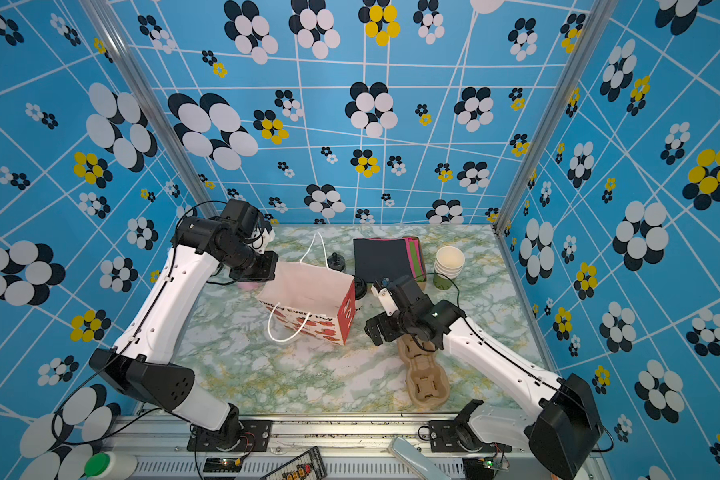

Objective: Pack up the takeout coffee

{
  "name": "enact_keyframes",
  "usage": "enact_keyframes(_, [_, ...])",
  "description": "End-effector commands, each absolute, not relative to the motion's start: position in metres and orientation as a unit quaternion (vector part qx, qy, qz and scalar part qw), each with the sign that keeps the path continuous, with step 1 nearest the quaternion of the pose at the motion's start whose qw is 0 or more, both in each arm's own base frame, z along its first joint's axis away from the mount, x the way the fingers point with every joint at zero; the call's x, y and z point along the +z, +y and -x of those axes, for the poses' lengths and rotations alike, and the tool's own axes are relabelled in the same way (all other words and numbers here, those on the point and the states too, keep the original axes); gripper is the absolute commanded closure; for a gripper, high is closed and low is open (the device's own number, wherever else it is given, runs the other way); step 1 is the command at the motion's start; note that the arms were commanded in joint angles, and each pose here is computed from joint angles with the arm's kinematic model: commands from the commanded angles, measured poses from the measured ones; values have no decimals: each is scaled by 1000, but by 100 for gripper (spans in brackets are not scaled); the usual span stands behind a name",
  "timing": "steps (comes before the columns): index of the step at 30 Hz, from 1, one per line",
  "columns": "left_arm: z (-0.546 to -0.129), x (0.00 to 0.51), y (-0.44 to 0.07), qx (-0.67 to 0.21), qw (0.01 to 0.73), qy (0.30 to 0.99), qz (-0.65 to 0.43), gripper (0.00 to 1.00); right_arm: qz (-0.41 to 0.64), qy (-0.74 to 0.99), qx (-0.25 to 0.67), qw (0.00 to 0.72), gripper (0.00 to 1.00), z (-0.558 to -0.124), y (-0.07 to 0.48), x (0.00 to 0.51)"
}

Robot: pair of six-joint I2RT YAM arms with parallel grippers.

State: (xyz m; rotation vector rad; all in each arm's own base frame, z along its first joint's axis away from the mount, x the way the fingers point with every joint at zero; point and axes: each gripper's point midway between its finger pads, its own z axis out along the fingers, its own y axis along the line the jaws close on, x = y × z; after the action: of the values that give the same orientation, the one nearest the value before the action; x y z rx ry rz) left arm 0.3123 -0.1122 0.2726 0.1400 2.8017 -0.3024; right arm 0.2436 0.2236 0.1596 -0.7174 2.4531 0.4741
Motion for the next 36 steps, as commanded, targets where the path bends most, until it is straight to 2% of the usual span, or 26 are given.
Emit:
enact_keyframes(1, [-305,260,-116,-108,130,984,-59,90,266,907,185,268,1,-243,225,165])
enact_keyframes(4, [-307,259,-115,-105,131,984,-65,73,267,907,187,266,1,-244,227,164])
enact_keyframes(8, [-311,262,-111,-95,144,983,-69,60,266,906,188,270,1,-246,229,168])
enact_keyframes(14, [-316,259,-104,-88,146,983,-74,58,265,902,185,287,1,-251,228,178])
enact_keyframes(19, [-321,255,-101,-80,146,982,-86,65,262,899,187,299,1,-255,230,185])
enact_keyframes(28, [-331,251,-93,-60,160,979,-110,91,242,894,165,340,1,-282,234,205])
enact_keyframes(34, [-330,244,-92,-50,161,973,-160,100,207,886,147,387,1,-318,225,225])
enact_keyframes(36, [-332,240,-89,-39,163,971,-171,100,198,885,135,399,1,-332,220,230])
